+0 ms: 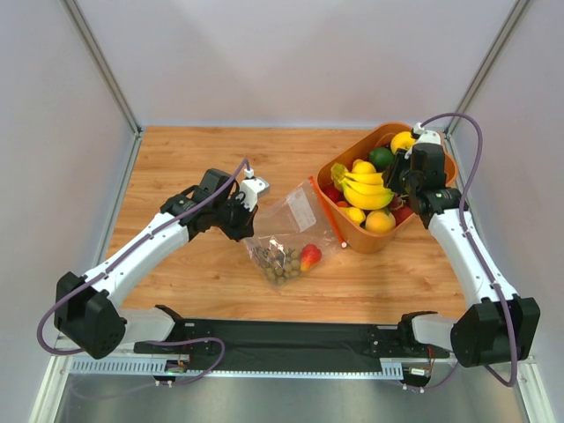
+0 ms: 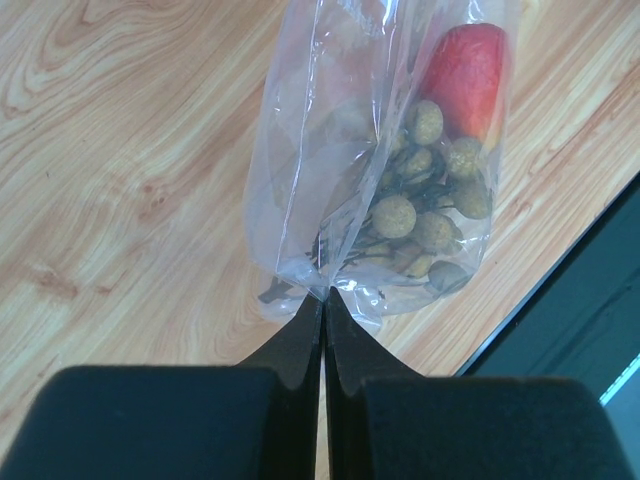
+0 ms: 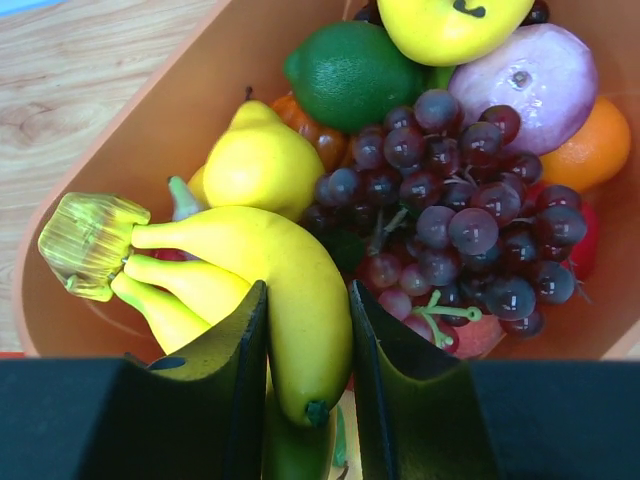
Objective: Open the zip-top bag and remove the fake food
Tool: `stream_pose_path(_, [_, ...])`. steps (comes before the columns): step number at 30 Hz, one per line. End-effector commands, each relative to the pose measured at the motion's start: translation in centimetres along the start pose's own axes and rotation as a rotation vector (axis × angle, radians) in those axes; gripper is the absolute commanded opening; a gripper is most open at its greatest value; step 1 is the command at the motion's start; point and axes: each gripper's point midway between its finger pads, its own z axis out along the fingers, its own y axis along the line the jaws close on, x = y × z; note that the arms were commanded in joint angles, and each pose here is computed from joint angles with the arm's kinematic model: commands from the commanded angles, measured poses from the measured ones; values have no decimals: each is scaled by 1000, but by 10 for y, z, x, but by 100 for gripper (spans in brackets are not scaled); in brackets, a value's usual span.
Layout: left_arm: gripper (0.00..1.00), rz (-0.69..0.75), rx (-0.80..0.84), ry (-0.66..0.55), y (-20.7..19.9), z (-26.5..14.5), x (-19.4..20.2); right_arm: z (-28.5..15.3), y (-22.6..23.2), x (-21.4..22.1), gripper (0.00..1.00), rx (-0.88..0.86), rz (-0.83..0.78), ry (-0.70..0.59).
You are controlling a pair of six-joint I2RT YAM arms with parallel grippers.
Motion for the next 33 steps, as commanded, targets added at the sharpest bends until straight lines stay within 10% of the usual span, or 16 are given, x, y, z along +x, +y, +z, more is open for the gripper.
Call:
stream_pose_path(1, [0,11,17,-66,-5,-12,-20,6,-17,-11,26,54,-11,-37])
stream_pose_path(2, [0,12,23,-64,-7,-11,-19,6,-18,-11,49,55,-6,-32])
stream_pose_path(8, [0,16,24,-71,-7,-13,-20,-14,-21,-20,81,70,1,-68])
stream_pose_path(20, [0,42,55,-101,-14,-20,-25,-120,7,-71,86,-87,20,-271])
stream_pose_path(33, [0,253,246,-278,-63,-56,-35,-160,106,36,82,-723,-63,5])
